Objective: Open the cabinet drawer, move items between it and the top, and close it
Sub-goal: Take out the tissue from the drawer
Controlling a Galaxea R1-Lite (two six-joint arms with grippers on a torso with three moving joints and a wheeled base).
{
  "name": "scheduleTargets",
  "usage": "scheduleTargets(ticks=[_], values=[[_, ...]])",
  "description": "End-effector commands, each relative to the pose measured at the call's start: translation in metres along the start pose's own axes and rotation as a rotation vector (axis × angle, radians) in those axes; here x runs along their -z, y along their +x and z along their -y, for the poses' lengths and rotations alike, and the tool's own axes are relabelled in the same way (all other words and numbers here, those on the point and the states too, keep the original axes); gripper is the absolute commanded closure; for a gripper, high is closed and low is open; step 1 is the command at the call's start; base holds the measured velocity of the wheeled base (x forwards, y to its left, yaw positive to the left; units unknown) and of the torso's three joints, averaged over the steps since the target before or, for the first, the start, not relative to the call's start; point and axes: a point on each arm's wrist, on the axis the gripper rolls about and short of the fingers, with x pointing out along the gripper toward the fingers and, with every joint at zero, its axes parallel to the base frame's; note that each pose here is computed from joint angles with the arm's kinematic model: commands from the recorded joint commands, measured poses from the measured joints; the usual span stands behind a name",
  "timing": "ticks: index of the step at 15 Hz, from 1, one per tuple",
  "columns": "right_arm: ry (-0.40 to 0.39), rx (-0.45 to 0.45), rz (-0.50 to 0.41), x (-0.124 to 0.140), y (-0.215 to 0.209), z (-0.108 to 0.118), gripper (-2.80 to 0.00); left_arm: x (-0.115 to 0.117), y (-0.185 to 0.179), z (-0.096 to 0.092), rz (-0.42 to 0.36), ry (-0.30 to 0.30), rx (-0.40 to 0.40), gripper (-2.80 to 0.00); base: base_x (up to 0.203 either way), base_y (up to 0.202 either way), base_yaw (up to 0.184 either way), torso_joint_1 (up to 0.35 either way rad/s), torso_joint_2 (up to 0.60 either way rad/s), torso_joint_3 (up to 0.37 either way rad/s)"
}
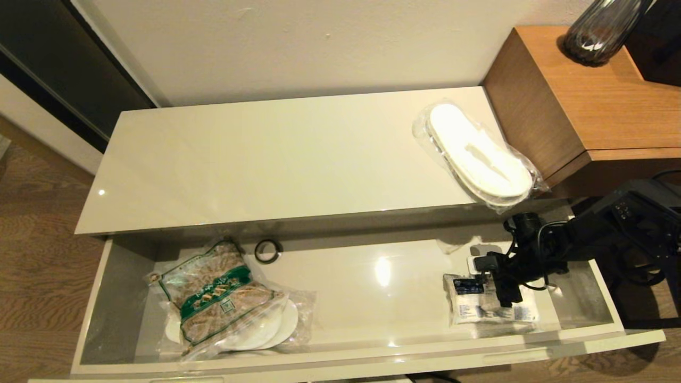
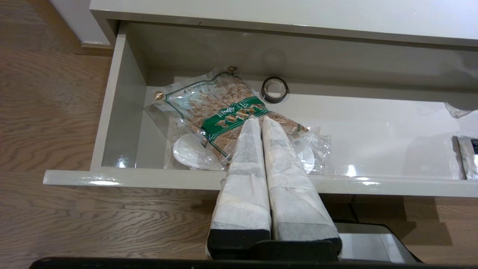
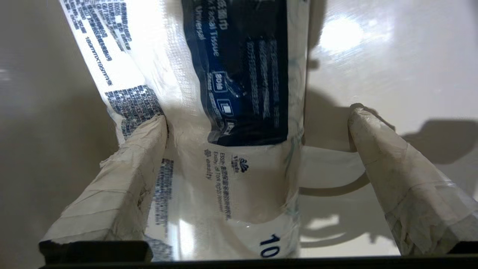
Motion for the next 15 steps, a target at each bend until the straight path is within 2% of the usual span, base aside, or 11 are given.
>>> scheduleTargets(ticks=[1, 9, 15], values=[[-0.003, -0.005, -0.002, 0.004, 0.011, 0.002, 0.00, 0.000, 0.000, 0.000, 0.000, -0.001, -0.002, 0.00, 0.000, 0.000, 0.000, 0.000, 0.00, 0.000], [-0.013, 0.019, -0.001, 0.003, 0.008, 0.007, 0.00, 0.000, 0.000, 0.000, 0.000, -0.001, 0.000, 0.00, 0.000, 0.000, 0.000, 0.000, 0.00, 0.000], [0.018, 0.093, 0.000, -0.010, -0.030, 0.024, 0.00, 0.000, 0.000, 0.000, 0.000, -0.001, 0.000, 0.00, 0.000, 0.000, 0.000, 0.000, 0.00, 0.000]])
